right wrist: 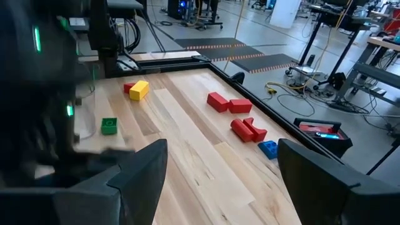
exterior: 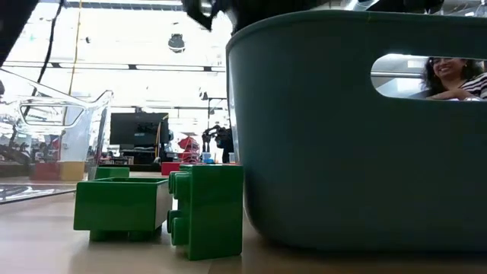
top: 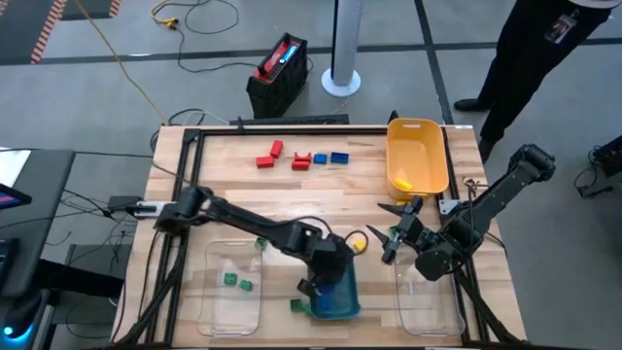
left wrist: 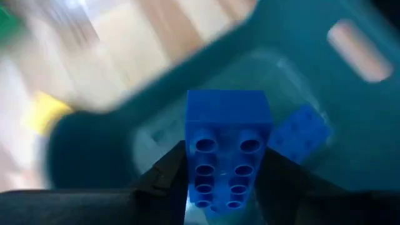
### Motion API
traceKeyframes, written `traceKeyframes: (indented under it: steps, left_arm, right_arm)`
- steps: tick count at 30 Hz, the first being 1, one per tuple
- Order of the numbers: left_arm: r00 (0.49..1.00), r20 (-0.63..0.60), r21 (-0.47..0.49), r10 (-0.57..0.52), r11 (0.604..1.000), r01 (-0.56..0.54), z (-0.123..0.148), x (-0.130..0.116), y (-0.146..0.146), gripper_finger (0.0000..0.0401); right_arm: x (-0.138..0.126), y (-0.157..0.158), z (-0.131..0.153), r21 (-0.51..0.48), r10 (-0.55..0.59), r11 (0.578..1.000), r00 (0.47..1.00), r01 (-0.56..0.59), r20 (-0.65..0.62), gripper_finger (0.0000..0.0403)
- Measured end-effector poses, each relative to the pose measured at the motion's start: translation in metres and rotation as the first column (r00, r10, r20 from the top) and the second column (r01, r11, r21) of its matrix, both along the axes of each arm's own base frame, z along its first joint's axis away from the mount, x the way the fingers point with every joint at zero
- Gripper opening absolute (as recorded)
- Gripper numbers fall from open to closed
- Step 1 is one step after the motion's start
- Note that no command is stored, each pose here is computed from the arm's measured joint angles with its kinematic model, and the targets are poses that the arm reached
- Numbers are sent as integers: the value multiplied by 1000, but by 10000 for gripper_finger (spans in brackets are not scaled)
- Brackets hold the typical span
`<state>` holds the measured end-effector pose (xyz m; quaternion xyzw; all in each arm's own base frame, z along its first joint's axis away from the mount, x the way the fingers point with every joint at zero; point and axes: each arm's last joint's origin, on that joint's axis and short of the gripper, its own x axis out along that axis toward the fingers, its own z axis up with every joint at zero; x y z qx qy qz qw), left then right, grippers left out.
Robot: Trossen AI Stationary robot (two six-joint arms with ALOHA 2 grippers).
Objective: Sort blocks
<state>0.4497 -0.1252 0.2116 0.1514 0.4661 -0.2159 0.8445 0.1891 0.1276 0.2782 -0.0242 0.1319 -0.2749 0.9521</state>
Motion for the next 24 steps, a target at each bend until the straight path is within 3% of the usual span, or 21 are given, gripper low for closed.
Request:
traceKeyframes:
  steps: [6,11,18,24]
  left_arm:
    - [984,-169,57,59,997,-49,-20,17,0,132]
    - [979,-197,69,53,997,-40,-20,21,-4,139]
    - [978,-202,64,60,997,-49,-19,20,-4,274]
    - [988,-153,83,17,997,-4,2,13,-9,303]
  right_arm:
    - [0,0,0,-9,3,1000,1000,-3,-4,314]
    - [0,0,0,-9,4,1000,1000,-4,-5,314]
    - [0,0,0,-10,4,1000,1000,-4,-6,314]
    - [0,0,0,-12,4,1000,1000,-4,-7,314]
